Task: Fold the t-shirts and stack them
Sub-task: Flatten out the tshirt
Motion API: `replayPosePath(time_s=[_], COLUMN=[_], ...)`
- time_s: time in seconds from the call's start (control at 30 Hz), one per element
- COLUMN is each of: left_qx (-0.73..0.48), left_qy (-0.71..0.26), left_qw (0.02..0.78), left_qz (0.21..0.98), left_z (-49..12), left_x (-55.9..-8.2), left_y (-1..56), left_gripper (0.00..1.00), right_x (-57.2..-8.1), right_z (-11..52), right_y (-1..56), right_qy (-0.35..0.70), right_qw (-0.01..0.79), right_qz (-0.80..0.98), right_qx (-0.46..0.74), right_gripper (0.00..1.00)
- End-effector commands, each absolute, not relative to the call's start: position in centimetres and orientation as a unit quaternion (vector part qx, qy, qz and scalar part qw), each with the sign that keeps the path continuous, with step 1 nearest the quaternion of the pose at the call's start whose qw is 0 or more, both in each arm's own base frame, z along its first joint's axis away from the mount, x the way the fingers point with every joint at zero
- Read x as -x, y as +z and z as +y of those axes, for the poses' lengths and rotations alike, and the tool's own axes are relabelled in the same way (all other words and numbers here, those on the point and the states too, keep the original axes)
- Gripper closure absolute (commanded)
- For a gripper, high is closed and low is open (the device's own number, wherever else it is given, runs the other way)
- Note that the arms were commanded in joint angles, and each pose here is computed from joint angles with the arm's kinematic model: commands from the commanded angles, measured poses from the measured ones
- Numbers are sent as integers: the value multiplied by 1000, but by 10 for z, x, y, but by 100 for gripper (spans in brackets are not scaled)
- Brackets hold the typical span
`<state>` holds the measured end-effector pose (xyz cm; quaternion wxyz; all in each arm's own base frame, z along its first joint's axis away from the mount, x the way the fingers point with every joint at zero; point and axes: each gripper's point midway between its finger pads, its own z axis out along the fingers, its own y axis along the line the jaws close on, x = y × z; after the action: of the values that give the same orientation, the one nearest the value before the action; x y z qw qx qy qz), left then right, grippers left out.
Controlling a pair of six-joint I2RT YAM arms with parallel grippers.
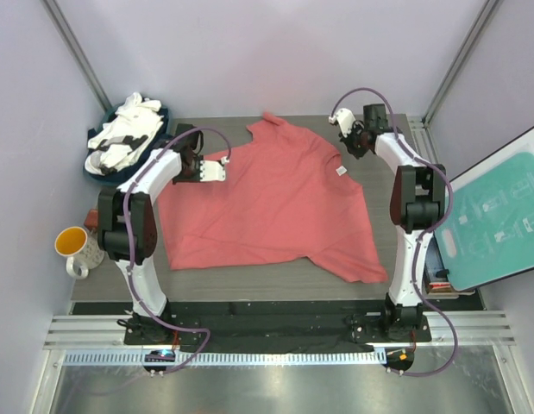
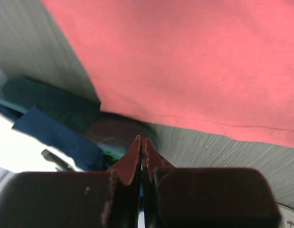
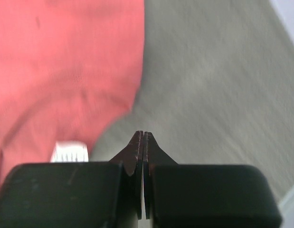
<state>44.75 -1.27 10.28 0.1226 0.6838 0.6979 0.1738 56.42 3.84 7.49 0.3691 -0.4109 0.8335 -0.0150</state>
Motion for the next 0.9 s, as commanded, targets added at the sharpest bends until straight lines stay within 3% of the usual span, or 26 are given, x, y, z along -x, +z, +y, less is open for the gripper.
replayPosePath(time_s=[0.0, 0.33, 0.87], left_qx=[-665, -665, -654], left_qy=[213, 214, 312], left_qw=[118, 86, 83], left_qz=[706, 710, 684], left_z=[-11, -14, -18], left_x=[-457, -455, -509], left_y=[113, 97, 73], left_gripper=[100, 100, 100], right_x=[-607, -634, -664], right_z=[96, 162, 107], right_y=[109, 88, 64], right_qy=[32, 57, -93], right_qw=[452, 481, 483], right_qz=[802, 782, 795], right_qx=[390, 391, 355], right_gripper=[99, 99, 99])
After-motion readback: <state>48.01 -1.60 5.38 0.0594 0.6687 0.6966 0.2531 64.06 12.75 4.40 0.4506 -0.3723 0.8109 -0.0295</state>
